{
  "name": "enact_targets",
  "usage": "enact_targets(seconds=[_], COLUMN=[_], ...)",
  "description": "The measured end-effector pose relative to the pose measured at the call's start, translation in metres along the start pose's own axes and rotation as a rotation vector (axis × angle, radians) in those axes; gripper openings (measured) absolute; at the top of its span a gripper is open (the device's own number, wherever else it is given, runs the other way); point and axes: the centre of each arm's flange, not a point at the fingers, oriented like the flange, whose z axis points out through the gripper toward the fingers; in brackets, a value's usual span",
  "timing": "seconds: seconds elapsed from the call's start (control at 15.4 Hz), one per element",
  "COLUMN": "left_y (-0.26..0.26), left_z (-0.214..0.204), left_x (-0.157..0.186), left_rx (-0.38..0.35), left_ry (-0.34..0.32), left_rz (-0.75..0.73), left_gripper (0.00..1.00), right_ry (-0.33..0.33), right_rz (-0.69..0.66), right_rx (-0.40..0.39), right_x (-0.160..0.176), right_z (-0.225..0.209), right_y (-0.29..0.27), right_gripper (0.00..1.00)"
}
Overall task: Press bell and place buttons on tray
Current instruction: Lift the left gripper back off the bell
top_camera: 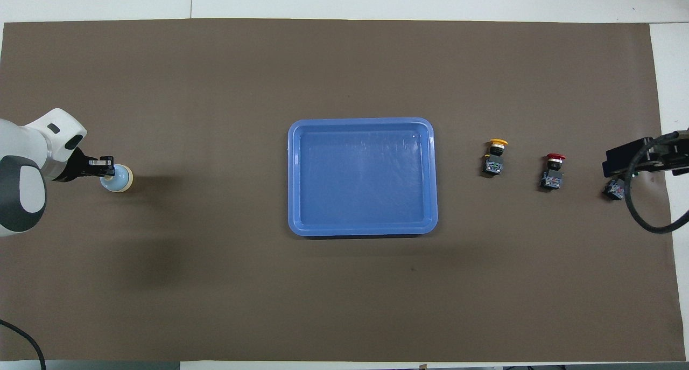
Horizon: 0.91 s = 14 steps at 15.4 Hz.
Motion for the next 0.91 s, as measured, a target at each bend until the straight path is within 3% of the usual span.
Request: enact_targets(seconds=[0.26,0.45,0.71,0.91], left_y=[0.024,0.048,0.053,0.054], left_z=[-0.079,-0.144,-0.196,-0.211], left_x=[0.026,0.031,0.018,0.005], left_rx=[-0.006,-0.005,-0.005,-0.005], left_ry=[-0.071,-0.086,-0.094,-0.109], left_rz=[0.045,0.082,0.089,0.09], left_gripper=[0.72,1.0,1.0,1.0], right_ry=[0.0,0.0,0.0,0.0], right_rz=[0.0,0.0,0.0,0.0], right_rx=[0.0,0.0,0.0,0.0], right_x=[0.0,0.0,0.0,0.0], right_z=[0.0,0.0,0.0,0.0], right_y=[0.0,0.0,0.0,0.0], right_gripper=[1.0,1.0,1.0,1.0])
